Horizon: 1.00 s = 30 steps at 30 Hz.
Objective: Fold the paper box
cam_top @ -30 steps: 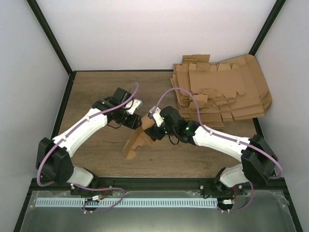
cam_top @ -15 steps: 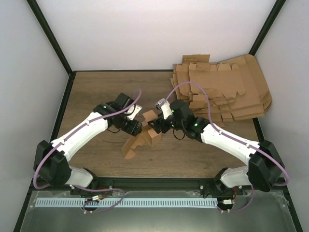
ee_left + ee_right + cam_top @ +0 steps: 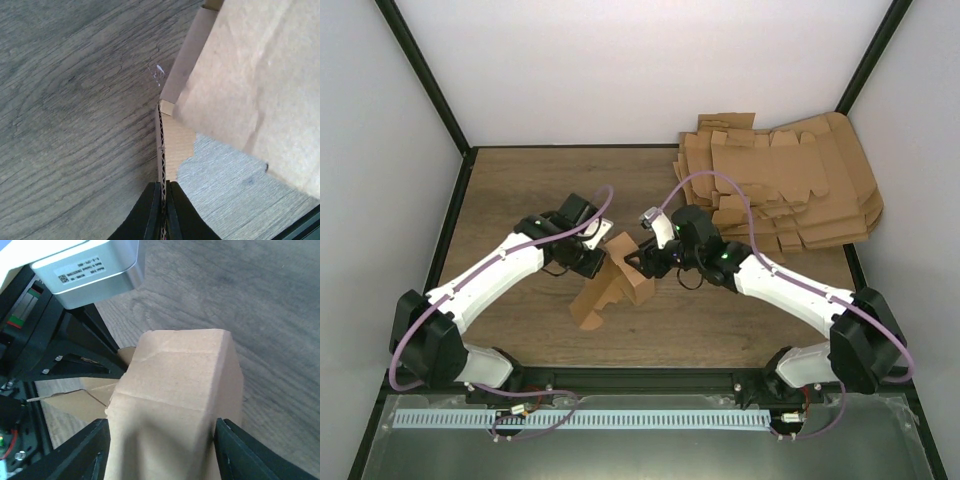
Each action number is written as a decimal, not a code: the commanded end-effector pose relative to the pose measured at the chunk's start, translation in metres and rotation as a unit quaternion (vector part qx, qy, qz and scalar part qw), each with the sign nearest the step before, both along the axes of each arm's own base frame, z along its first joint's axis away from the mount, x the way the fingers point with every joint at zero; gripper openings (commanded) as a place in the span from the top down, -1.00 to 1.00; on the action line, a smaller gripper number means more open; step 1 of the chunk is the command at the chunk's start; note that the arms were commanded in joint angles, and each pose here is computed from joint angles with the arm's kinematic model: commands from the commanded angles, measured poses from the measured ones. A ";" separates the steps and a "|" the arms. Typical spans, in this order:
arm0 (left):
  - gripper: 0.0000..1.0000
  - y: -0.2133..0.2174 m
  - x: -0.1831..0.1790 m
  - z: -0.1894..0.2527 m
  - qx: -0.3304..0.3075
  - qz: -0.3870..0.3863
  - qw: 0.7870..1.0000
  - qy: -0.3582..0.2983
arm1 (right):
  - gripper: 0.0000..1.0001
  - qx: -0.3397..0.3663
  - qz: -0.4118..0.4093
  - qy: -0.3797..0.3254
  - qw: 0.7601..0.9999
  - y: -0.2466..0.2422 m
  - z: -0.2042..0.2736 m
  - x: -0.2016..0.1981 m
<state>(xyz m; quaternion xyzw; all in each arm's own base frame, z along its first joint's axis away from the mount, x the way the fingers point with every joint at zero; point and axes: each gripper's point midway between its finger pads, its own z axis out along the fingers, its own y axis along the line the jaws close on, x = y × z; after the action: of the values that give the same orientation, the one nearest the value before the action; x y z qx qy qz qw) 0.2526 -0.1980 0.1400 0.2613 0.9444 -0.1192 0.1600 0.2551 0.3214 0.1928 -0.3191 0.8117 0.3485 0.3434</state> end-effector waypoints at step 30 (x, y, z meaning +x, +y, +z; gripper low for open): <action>0.92 -0.006 0.012 0.012 0.054 -0.030 0.997 -0.036 | -0.23 -0.176 -0.040 -0.027 0.983 -0.009 -0.050 -0.004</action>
<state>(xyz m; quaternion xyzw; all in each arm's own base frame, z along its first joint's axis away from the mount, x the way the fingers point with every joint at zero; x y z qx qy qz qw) 0.2546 -0.2038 0.1429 0.2947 0.9389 -0.0808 0.1583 0.2488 0.3288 0.1569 -0.3586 0.8386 0.2319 0.3382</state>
